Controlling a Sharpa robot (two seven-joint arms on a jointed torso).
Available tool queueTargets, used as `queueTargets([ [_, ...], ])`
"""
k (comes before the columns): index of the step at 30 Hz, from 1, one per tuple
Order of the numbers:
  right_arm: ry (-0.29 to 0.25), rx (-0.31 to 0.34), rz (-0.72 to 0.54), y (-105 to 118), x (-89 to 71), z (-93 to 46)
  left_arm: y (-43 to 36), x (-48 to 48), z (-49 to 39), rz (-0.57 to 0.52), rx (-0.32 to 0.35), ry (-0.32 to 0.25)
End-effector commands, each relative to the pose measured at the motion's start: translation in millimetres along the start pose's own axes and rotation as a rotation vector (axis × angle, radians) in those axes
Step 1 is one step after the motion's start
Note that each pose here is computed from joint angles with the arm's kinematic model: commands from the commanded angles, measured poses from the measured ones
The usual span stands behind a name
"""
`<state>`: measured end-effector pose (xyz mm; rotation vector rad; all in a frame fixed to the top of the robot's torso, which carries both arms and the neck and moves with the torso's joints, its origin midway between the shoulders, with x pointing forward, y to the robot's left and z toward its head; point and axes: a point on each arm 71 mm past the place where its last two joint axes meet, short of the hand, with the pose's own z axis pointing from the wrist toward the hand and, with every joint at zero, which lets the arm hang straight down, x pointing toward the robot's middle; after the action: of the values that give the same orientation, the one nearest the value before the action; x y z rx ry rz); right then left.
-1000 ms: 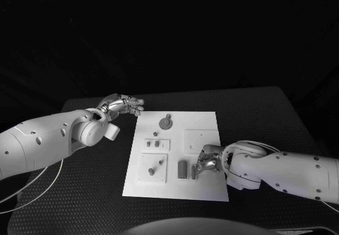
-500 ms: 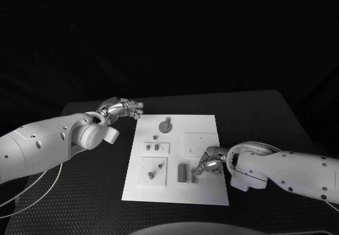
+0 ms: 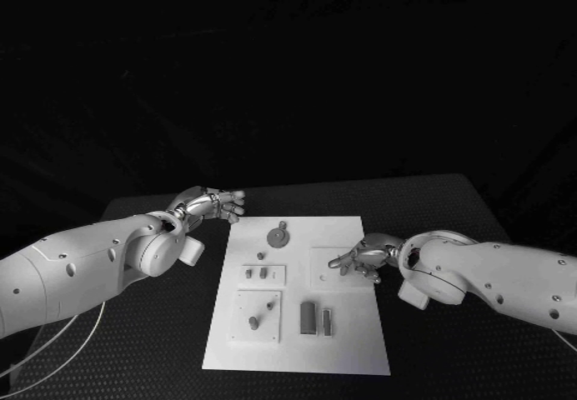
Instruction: Assemble the parts on the task board
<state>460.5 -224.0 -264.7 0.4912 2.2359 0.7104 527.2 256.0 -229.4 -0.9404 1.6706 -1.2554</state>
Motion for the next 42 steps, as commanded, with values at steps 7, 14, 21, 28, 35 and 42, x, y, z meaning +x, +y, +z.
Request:
queueTargets([
  [7,-0.133,-0.246,0.329,13,-63.9,27.1,-10.4,-14.0,8.2,-0.109,0.106,-0.155],
  [14,-0.292,-0.292,0.441,12,-102.2,52.5,-13.7,-27.2,22.5,-0.124,0.111,-0.155],
  [21,-0.336,-0.329,0.583,3,-102.1,70.3,-12.1,-39.1,36.6,-0.162,0.113,-0.161],
  [28,-0.347,-0.343,0.638,-3,-92.1,79.1,-10.6,-45.3,43.4,-0.168,0.119,-0.202],
  [35,-0.349,-0.346,0.641,-5,-94.1,77.3,-9.9,-42.6,45.4,-0.171,0.121,-0.193],
  [42,-0.371,-0.324,0.638,-3,-91.5,76.1,-6.2,-41.0,41.7,-0.148,0.098,-0.224],
])
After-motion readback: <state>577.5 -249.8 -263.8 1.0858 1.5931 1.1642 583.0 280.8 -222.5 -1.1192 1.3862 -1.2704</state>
